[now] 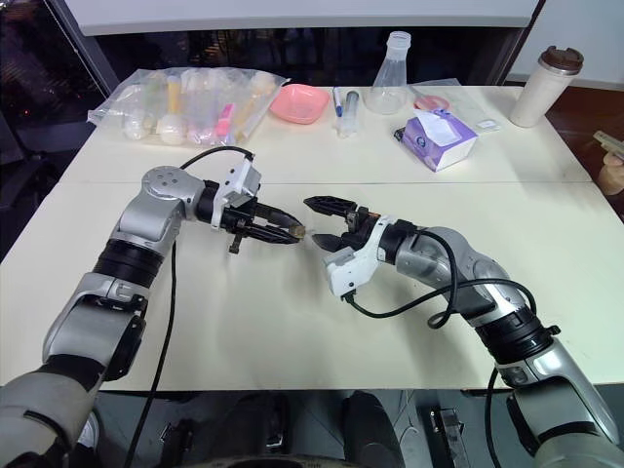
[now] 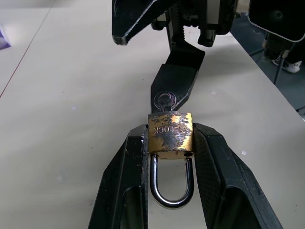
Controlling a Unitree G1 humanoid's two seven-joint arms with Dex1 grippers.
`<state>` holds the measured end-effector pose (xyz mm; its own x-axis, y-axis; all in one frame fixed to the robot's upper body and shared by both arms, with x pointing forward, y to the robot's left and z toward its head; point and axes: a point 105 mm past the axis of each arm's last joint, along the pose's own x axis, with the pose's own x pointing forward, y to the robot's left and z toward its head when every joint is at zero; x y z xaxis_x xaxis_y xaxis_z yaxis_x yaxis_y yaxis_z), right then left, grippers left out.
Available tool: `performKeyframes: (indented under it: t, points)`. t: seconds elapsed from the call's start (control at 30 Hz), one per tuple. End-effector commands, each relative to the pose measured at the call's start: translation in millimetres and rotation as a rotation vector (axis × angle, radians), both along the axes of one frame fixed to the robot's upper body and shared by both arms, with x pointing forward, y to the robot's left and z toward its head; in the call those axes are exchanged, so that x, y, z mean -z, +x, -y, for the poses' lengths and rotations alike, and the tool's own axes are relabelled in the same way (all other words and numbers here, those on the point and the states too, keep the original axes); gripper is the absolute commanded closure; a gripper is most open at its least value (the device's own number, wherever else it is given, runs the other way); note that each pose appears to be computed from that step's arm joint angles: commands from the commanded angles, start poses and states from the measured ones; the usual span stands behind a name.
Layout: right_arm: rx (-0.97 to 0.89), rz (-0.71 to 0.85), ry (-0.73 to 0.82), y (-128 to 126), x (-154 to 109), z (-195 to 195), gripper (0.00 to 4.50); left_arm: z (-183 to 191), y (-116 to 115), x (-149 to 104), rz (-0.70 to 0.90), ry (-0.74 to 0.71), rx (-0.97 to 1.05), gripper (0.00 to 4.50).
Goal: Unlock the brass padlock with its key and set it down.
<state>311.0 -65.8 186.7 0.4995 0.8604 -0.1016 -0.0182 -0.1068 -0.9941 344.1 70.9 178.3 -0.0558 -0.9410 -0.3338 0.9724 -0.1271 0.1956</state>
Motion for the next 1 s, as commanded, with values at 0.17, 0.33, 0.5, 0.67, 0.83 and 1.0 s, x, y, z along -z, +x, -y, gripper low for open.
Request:
performKeyframes:
  t: [0.17, 0.33, 0.5, 0.67, 0.83, 1.0]
  points:
    - [-0.083, 0.031, 0.024, -6.5, -14.0, -11.5, 0.75, 10.7, -2.5, -18.2, 0.066, -0.035, 0.049, 3.76]
    - [-0.106, 0.033, 0.007, -7.7, -13.4, -13.2, 1.57, 10.4, -3.5, -17.1, 0.070, -0.025, 0.063, 3.76]
    - [-0.117, 0.034, -0.013, -7.1, -12.0, -11.0, 4.02, 7.4, -5.9, -16.3, 0.061, -0.020, 0.079, 3.76]
    - [-0.125, 0.038, -0.018, -7.2, -12.1, -10.4, 4.48, 5.5, -6.9, -15.2, 0.055, -0.016, 0.082, 3.76]
    - [-0.127, 0.036, -0.019, -6.7, -12.6, -10.6, 4.48, 3.5, -7.8, -15.2, 0.051, -0.014, 0.080, 3.76]
    - [-0.123, 0.032, -0.020, -4.6, -12.5, -9.7, 4.50, -0.3, -11.3, -16.3, 0.038, -0.015, 0.086, 2.12]
